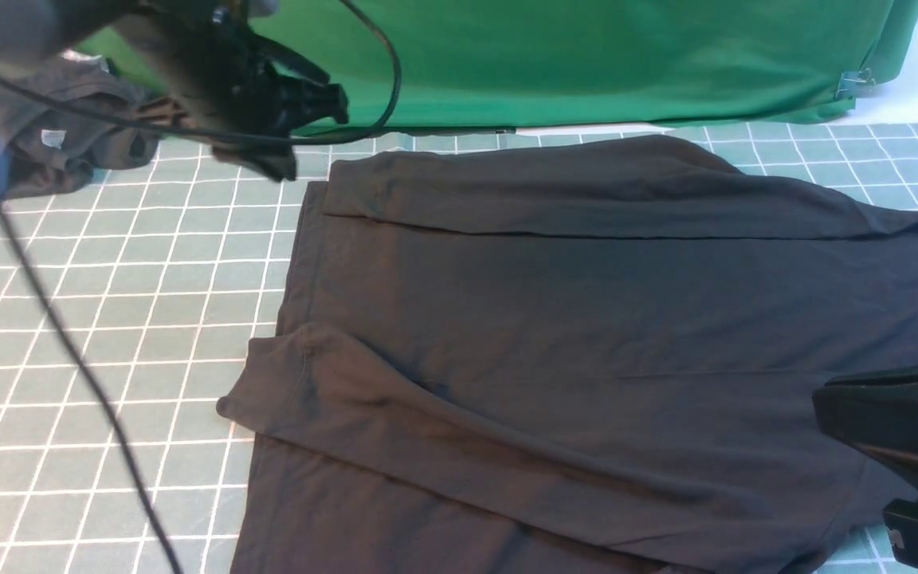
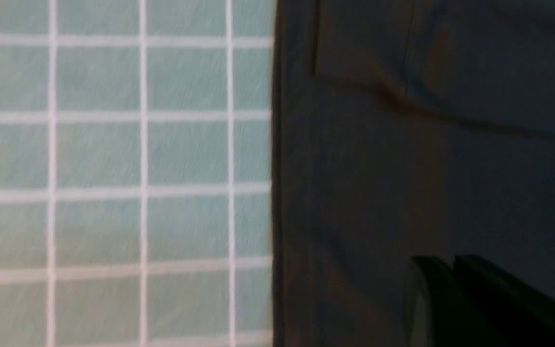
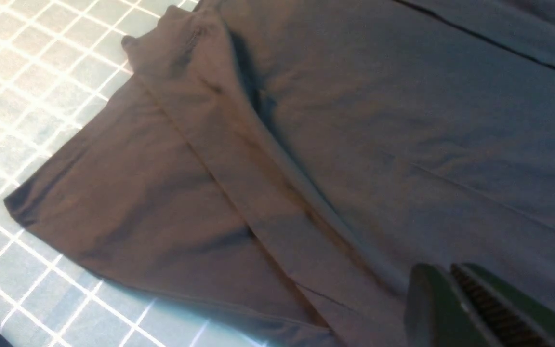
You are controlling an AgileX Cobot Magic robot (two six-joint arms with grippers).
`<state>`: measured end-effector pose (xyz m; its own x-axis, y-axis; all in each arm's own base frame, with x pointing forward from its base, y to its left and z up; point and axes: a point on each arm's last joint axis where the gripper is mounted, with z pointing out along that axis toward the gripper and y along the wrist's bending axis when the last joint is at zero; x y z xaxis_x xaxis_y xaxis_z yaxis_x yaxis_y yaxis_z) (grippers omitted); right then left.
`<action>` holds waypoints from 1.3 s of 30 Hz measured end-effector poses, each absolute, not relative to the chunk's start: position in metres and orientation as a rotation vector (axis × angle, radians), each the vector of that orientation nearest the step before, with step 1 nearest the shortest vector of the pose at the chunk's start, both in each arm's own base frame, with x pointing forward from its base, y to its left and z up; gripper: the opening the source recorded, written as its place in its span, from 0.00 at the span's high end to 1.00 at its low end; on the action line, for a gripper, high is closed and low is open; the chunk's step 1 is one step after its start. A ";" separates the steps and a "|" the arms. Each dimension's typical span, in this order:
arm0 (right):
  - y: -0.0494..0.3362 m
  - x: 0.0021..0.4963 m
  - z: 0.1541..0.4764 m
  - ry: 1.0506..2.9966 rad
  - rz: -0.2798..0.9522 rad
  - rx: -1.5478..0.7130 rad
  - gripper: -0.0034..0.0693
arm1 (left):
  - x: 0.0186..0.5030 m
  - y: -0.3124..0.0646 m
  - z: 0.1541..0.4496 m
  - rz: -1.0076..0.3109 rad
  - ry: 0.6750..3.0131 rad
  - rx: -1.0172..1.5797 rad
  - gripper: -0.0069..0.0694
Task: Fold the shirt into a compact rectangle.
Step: 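Grab the top left corner of the dark shirt with the left gripper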
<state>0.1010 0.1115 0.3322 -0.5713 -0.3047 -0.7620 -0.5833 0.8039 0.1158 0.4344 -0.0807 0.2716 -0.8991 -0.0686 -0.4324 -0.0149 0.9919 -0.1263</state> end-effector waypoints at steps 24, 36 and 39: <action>0.111 0.100 0.331 2.245 0.483 -0.611 0.90 | 0.514 -0.088 0.146 -0.064 2.565 0.027 0.40; 0.111 0.100 0.330 2.256 0.476 -0.610 0.90 | 0.514 -0.095 0.145 -0.074 2.554 0.046 0.78; 0.110 0.099 0.329 2.266 0.468 -0.611 0.90 | 0.513 -0.098 0.145 -0.068 2.557 0.061 0.87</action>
